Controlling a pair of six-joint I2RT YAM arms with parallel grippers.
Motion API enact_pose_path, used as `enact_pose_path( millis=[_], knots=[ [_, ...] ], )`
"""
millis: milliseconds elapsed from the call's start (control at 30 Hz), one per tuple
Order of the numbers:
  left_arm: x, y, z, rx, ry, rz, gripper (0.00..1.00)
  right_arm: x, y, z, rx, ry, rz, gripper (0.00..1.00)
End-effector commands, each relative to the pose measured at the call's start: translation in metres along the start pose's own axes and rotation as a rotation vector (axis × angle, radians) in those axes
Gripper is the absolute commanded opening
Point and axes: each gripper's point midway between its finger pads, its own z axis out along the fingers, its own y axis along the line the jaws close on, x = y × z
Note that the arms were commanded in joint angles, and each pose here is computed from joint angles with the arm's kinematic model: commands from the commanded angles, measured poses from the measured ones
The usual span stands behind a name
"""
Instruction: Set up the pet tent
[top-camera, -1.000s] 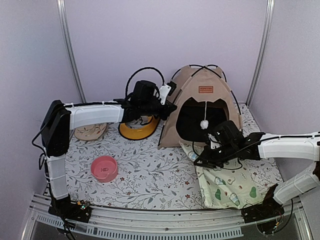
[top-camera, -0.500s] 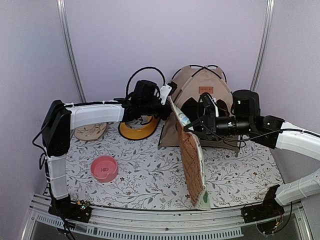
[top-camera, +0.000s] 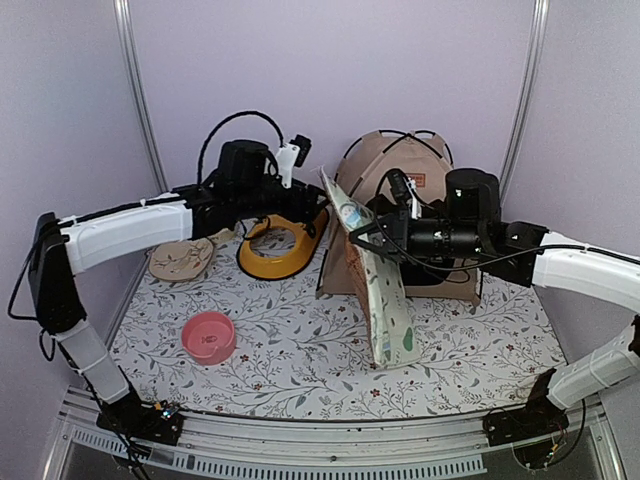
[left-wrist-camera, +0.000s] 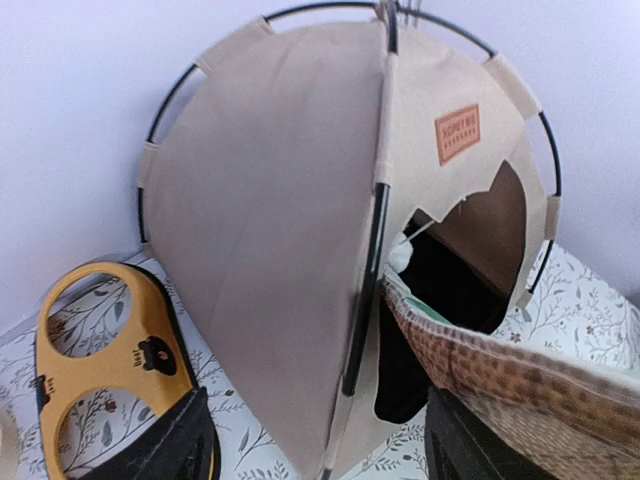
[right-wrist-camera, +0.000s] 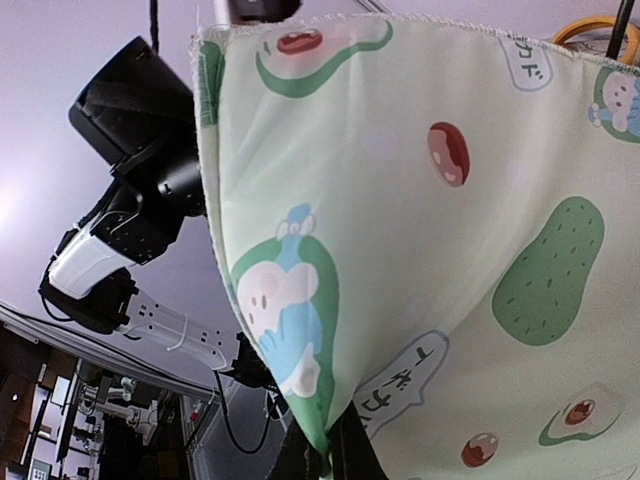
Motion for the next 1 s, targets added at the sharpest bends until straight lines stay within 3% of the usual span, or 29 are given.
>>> enact_pose_path(
  millis=[0, 300, 567, 767, 967],
  knots=[
    [0.002, 0.032, -0.045, -0.087, -0.052, -0.167, 0.76, -0.013, 0.007, 0.019, -0.011, -0.099, -0.056, 0.00],
    [0.051, 0.012, -0.123, 0.048, -0.073, -0.368, 0.77, -0.001, -0.038, 0.077, 0.072, -0.094, -0.051, 0.00],
    [0.121, -0.011, -0.147, 0.139, 0.056, -0.565, 0.76, 0.002, -0.057, 0.111, 0.082, -0.080, -0.061, 0.06],
    [0.152, -0.029, -0.145, 0.165, 0.097, -0.581, 0.76, 0.009, -0.061, 0.138, 0.062, -0.033, -0.099, 0.30],
    [0.183, -0.023, -0.138, 0.081, 0.041, -0.700, 0.75, 0.008, -0.050, 0.122, 0.057, -0.036, -0.127, 0.64]
  ],
)
